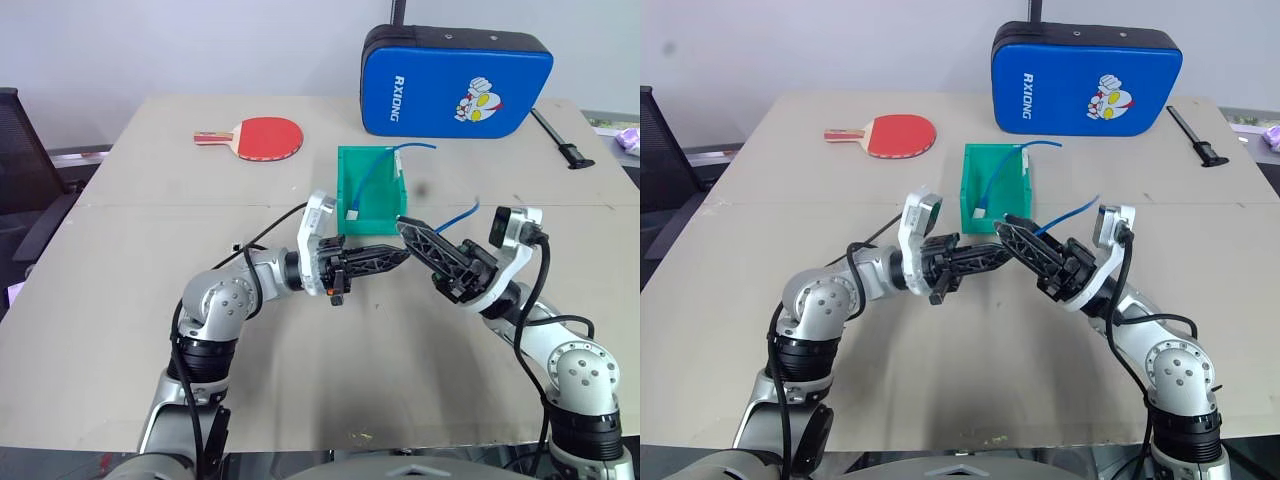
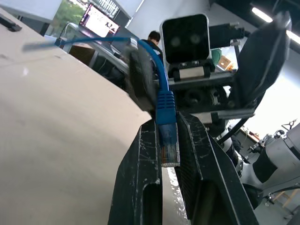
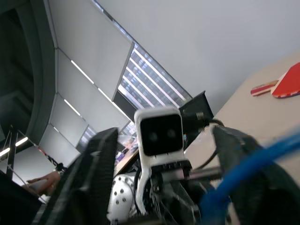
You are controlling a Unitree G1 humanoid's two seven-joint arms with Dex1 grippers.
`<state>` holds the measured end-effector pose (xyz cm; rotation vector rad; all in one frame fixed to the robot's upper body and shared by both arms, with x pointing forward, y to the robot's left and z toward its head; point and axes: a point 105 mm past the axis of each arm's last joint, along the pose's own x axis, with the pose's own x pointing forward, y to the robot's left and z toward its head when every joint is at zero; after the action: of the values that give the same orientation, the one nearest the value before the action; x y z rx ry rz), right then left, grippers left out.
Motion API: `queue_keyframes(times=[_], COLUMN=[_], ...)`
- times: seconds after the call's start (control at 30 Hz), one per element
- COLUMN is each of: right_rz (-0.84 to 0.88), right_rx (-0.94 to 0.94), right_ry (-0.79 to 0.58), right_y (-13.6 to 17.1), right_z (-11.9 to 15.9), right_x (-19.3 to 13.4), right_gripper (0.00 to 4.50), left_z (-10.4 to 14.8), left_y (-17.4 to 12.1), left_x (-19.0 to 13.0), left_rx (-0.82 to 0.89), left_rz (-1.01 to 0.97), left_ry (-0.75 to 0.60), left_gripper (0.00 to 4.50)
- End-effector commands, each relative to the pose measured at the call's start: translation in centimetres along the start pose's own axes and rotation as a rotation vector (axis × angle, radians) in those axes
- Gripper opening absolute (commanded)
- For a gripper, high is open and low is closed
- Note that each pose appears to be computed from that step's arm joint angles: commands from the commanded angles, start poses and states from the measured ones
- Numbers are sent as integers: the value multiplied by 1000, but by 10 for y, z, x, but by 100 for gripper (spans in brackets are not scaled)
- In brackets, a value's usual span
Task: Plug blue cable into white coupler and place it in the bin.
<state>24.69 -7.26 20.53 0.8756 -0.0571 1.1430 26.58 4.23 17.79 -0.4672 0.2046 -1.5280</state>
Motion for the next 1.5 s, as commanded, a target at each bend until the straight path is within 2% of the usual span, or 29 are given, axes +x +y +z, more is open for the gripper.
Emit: queue_keyframes(times=[0.03, 0.13, 0.17, 0.27, 0.3, 0.33, 0.43, 0.7, 0.87, 0.97, 1.17, 1.5], right_rz=[27, 13, 8, -2, -4, -5, -12, -30, -32, -34, -40, -38], right_rx=[-31, -36, -38, -57, -61, -63, -72, -82, -81, -81, -81, -81], right_ry=[-29, -21, -20, -3, 2, 5, 5, -11, -18, -18, -25, -21], right_y=[8, 5, 4, 2, 1, 1, 0, -4, -4, -4, -6, -6], right_z=[10, 8, 8, 5, 4, 4, 3, 5, 7, 8, 10, 9], right_x=[0, 0, -1, -1, -1, -1, -1, 1, 1, 1, 1, 2], right_gripper=[319, 319, 296, 212, 154, 128, 2, 2, 0, 0, 0, 0], left_z=[4, 4, 4, 6, 7, 7, 7, 8, 9, 7, -4, -2], left_y=[-4, -4, -4, -4, -4, -4, -5, -9, -6, -9, -8, -8], left_x=[1, 1, 2, 2, 2, 2, 3, 3, 3, 1, -8, -5], left_rx=[39, 41, 42, 43, 43, 43, 40, 23, 67, 67, 65, 61], left_rz=[-11, -13, -13, -11, -12, -13, -20, -40, -18, -28, -15, -34], left_ry=[-7, -9, -10, -22, -26, -27, -31, -36, -51, -37, 22, -2], left_gripper=[0, 0, 0, 0, 0, 0, 0, 0, 245, 369, 369, 369])
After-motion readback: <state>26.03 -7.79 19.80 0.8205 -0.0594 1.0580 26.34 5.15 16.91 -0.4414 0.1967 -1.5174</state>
